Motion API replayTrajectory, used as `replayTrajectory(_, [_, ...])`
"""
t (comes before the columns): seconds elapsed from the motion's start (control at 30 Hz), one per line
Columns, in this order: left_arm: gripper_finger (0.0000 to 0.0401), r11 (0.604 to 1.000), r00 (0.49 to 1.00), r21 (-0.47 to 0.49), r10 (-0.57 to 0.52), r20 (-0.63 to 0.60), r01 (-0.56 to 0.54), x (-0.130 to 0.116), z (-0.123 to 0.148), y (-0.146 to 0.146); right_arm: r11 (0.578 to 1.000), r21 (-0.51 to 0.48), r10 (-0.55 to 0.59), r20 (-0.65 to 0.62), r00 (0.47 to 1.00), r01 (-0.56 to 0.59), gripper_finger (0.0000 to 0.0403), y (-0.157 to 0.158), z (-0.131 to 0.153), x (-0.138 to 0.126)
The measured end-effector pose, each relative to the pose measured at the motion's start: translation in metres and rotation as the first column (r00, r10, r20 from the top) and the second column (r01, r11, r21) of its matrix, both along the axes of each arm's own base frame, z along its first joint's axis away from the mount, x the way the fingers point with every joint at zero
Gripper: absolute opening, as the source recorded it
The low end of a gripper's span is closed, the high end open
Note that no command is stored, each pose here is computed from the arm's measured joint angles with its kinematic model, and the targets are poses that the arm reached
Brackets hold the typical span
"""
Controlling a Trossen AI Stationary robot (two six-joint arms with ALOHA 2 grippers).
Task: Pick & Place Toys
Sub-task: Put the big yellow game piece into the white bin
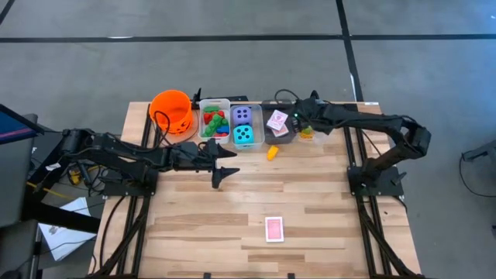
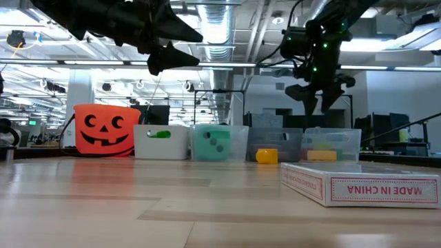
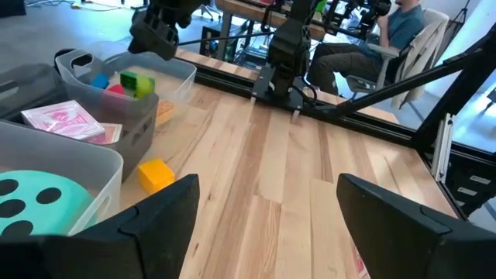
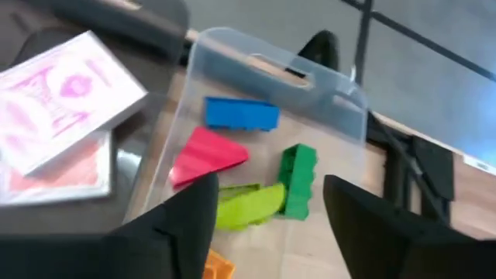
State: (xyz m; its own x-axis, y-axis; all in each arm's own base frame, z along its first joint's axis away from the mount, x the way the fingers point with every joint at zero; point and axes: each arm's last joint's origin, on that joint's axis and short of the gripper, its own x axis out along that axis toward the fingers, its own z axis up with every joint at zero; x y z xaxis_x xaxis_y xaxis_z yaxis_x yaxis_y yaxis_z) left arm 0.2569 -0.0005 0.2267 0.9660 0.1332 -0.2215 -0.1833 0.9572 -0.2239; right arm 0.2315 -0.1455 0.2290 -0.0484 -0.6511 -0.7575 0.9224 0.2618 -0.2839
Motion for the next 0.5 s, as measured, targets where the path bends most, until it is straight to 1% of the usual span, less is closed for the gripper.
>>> replayTrajectory(0.1, [0.0298, 1.000, 1.000, 0.000, 0.000, 0.000, 0.000, 0.000, 0.000, 0.000, 0.998, 0.006, 0.057, 0.011, 0.998, -0.057, 0.0252, 0.009, 0.000, 0.007])
replayTrajectory(0.17, [0.0298, 1.000, 1.000, 0.000, 0.000, 0.000, 0.000, 0.000, 0.000, 0.000, 0.992, -0.005, 0.126, 0.016, 0.992, -0.126, 0.0262, 0.023, -0.002, 0.016])
replayTrajectory(0.27, [0.0298, 1.000, 1.000, 0.000, 0.000, -0.001, 0.000, 0.000, 0.000, 0.000, 0.967, -0.030, 0.253, 0.043, 0.967, -0.252, 0.0267, 0.054, -0.004, 0.031])
replayTrajectory(0.37, [0.0298, 1.000, 1.000, 0.016, -0.003, -0.003, 0.003, 0.000, 0.000, 0.000, 0.928, -0.083, 0.369, 0.079, 0.926, -0.363, 0.0267, 0.091, -0.007, 0.044])
replayTrajectory(0.4, [0.0298, 1.000, 1.000, 0.023, -0.005, -0.004, 0.005, 0.000, 0.000, 0.000, 0.915, -0.109, 0.398, 0.095, 0.912, -0.388, 0.0268, 0.104, -0.007, 0.048])
replayTrajectory(0.5, [0.0298, 1.000, 1.000, 0.027, -0.006, -0.004, 0.006, 0.000, 0.000, 0.000, 0.891, -0.184, 0.443, 0.153, 0.883, -0.415, 0.0268, 0.140, -0.005, 0.052])
